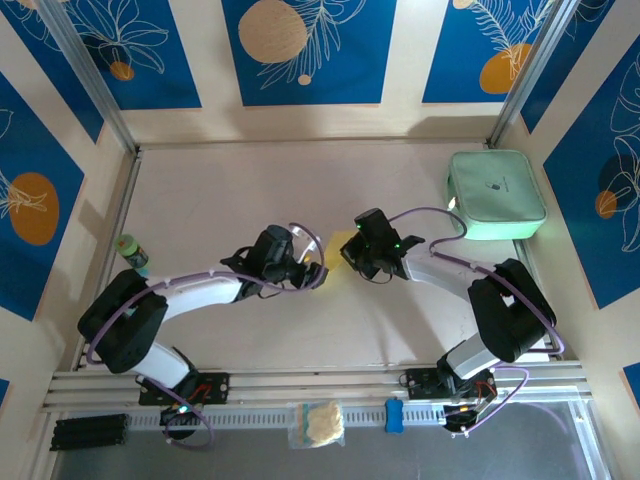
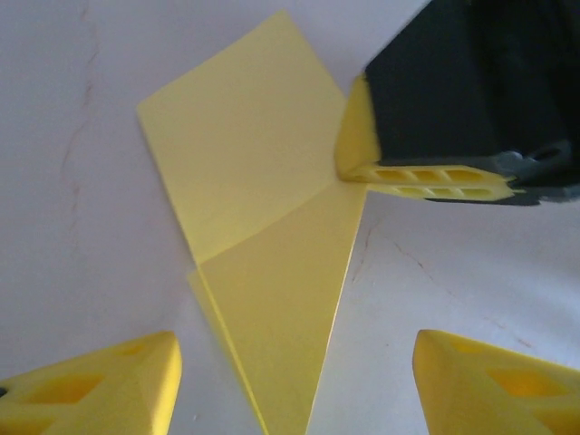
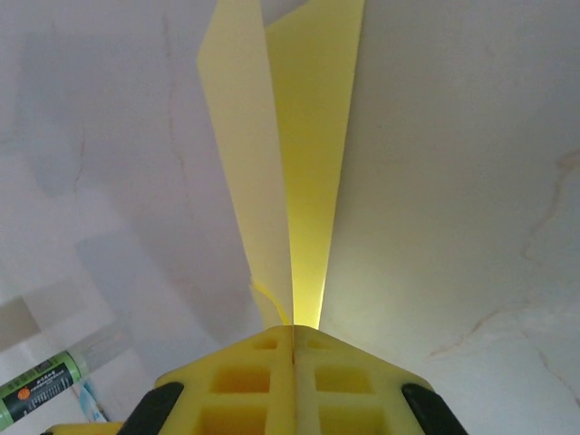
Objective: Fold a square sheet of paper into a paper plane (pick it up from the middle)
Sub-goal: Fold the wing for the fifth time at the center of the table.
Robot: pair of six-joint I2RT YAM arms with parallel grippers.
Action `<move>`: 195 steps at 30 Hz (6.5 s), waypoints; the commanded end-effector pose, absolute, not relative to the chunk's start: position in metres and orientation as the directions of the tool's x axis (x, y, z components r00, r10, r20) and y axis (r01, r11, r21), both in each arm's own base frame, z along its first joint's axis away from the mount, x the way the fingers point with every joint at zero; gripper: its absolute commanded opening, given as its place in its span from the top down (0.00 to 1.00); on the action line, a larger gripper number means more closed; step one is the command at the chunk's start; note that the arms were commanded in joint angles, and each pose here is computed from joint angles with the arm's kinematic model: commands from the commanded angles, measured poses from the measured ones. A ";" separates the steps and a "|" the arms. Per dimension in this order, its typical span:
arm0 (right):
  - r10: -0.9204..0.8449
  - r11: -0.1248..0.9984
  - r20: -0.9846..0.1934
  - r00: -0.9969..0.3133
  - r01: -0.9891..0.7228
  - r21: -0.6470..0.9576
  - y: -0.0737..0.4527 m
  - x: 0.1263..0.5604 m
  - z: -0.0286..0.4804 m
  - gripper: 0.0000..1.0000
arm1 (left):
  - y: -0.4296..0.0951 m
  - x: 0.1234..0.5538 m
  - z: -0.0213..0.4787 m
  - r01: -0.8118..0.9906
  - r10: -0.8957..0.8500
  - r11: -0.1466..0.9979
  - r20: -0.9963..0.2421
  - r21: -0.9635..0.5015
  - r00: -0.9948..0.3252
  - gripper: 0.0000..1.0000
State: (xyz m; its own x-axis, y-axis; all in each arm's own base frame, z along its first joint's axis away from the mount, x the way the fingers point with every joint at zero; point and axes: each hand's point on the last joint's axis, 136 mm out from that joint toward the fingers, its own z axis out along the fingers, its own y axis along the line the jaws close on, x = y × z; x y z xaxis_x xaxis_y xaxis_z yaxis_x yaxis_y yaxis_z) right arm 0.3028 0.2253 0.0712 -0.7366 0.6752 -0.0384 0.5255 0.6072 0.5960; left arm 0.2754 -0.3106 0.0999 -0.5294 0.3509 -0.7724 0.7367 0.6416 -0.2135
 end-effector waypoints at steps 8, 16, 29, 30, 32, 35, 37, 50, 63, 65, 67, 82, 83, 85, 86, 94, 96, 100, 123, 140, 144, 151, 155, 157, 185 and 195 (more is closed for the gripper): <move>0.736 0.529 0.053 -0.675 0.622 0.577 0.218 0.299 0.082 1.00 | -0.345 0.253 0.084 0.941 0.489 0.335 -0.862 0.042 -0.136 0.41; 0.741 0.521 0.074 -0.668 0.641 0.564 0.216 0.297 0.079 1.00 | -0.351 0.256 0.066 0.948 0.506 0.315 -0.854 0.049 -0.123 0.55; 0.738 0.520 0.104 -0.666 0.660 0.542 0.217 0.295 0.074 1.00 | -0.349 0.259 0.049 0.946 0.547 0.318 -0.827 0.058 -0.133 0.74; 0.737 0.521 0.107 -0.667 0.662 0.539 0.217 0.295 0.074 1.00 | -0.349 0.260 0.049 0.945 0.548 0.321 -0.826 0.058 -0.135 0.75; 0.735 0.522 0.111 -0.668 0.663 0.537 0.218 0.295 0.073 1.00 | -0.349 0.260 0.047 0.944 0.551 0.325 -0.823 0.058 -0.139 0.78; 0.731 0.527 0.118 -0.672 0.666 0.529 0.219 0.293 0.071 1.00 | -0.349 0.260 0.046 0.943 0.550 0.327 -0.823 0.053 -0.144 0.80; 0.727 0.532 0.117 -0.676 0.663 0.527 0.219 0.293 0.070 0.96 | -0.349 0.260 0.046 0.942 0.546 0.332 -0.824 0.051 -0.148 0.82; 0.726 0.583 0.110 -0.679 0.692 0.425 0.210 0.283 0.057 0.56 | -0.346 0.261 0.043 0.937 0.545 0.347 -0.823 0.048 -0.160 0.84; 0.732 0.583 0.115 -0.672 0.704 0.406 0.208 0.287 0.048 0.67 | -0.344 0.261 0.041 0.936 0.550 0.348 -0.821 0.055 -0.156 0.83; 0.730 0.584 0.118 -0.673 0.704 0.404 0.208 0.287 0.047 0.73 | -0.344 0.260 0.041 0.937 0.552 0.346 -0.819 0.054 -0.157 0.83; 0.729 0.583 0.120 -0.674 0.703 0.408 0.210 0.288 0.048 0.80 | -0.345 0.260 0.042 0.937 0.552 0.345 -0.819 0.052 -0.158 0.82; 0.729 0.577 0.134 -0.671 0.708 0.407 0.214 0.286 0.047 0.90 | -0.354 0.260 0.055 0.930 0.517 0.363 -0.821 -0.047 -0.243 0.74; 0.730 0.576 0.135 -0.670 0.709 0.406 0.213 0.286 0.046 0.91 | -0.355 0.260 0.054 0.930 0.516 0.364 -0.820 -0.053 -0.248 0.73; 0.729 0.578 0.134 -0.671 0.709 0.404 0.213 0.286 0.046 0.91 | -0.356 0.260 0.055 0.930 0.511 0.362 -0.821 -0.063 -0.254 0.73; 0.729 0.579 0.136 -0.671 0.710 0.402 0.213 0.285 0.045 0.90 | -0.357 0.260 0.055 0.931 0.508 0.359 -0.822 -0.069 -0.258 0.73; 0.726 0.578 0.146 -0.672 0.712 0.399 0.215 0.285 0.044 0.91 | -0.360 0.257 0.047 0.932 0.516 0.349 -0.810 -0.099 -0.279 0.74; 0.725 0.579 0.149 -0.673 0.712 0.397 0.215 0.284 0.043 0.91 | -0.359 0.258 0.044 0.930 0.521 0.355 -0.805 -0.097 -0.283 0.74; 0.724 0.578 0.154 -0.672 0.714 0.395 0.216 0.284 0.042 0.91 | -0.358 0.259 0.039 0.927 0.530 0.363 -0.798 -0.094 -0.288 0.74; 0.727 0.568 0.157 -0.668 0.715 0.407 0.215 0.286 0.044 0.91 | -0.349 0.261 0.031 0.932 0.560 0.363 -0.795 -0.015 -0.231 0.81; 0.729 0.592 0.076 -0.681 0.681 0.430 0.192 0.291 0.062 0.43 | -0.352 0.257 0.037 0.918 0.529 0.382 -0.789 -0.107 -0.312 0.97; 0.704 0.620 0.021 -0.710 0.629 0.469 0.182 0.297 0.071 0.37 | -0.352 0.257 0.040 0.895 0.517 0.414 -0.766 -0.168 -0.383 0.99; 0.607 0.689 -0.097 -0.789 0.462 0.559 0.169 0.305 0.086 0.36 | -0.352 0.254 0.044 0.826 0.476 0.467 -0.698 -0.316 -0.536 1.00; 0.560 0.713 -0.135 -0.817 0.393 0.580 0.164 0.303 0.088 0.36 | -0.355 0.252 0.051 0.766 0.437 0.489 -0.643 -0.416 -0.628 1.00; 0.536 0.726 -0.149 -0.831 0.363 0.584 0.162 0.302 0.087 0.36 | -0.357 0.251 0.053 0.731 0.414 0.502 -0.614 -0.462 -0.672 1.00; 0.315 0.786 -0.168 -0.934 0.158 0.597 0.189 0.280 0.058 0.40 | -0.345 0.272 0.042 0.265 0.002 0.595 -0.329 -0.759 -0.944 1.00; 0.285 0.798 -0.140 -0.948 0.154 0.583 0.209 0.289 0.048 0.40 | -0.341 0.273 0.036 0.170 -0.062 0.569 -0.248 -0.805 -0.967 1.00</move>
State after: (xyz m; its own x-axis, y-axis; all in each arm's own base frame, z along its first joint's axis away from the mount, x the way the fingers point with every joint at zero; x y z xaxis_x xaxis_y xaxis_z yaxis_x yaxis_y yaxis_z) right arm 0.2847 0.1990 0.0448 -0.9407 0.3072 -0.1437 0.1755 0.8035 0.5689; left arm 0.2712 -0.3434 0.0370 -0.9573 -0.0236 -0.2880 0.2181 0.5945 -0.7739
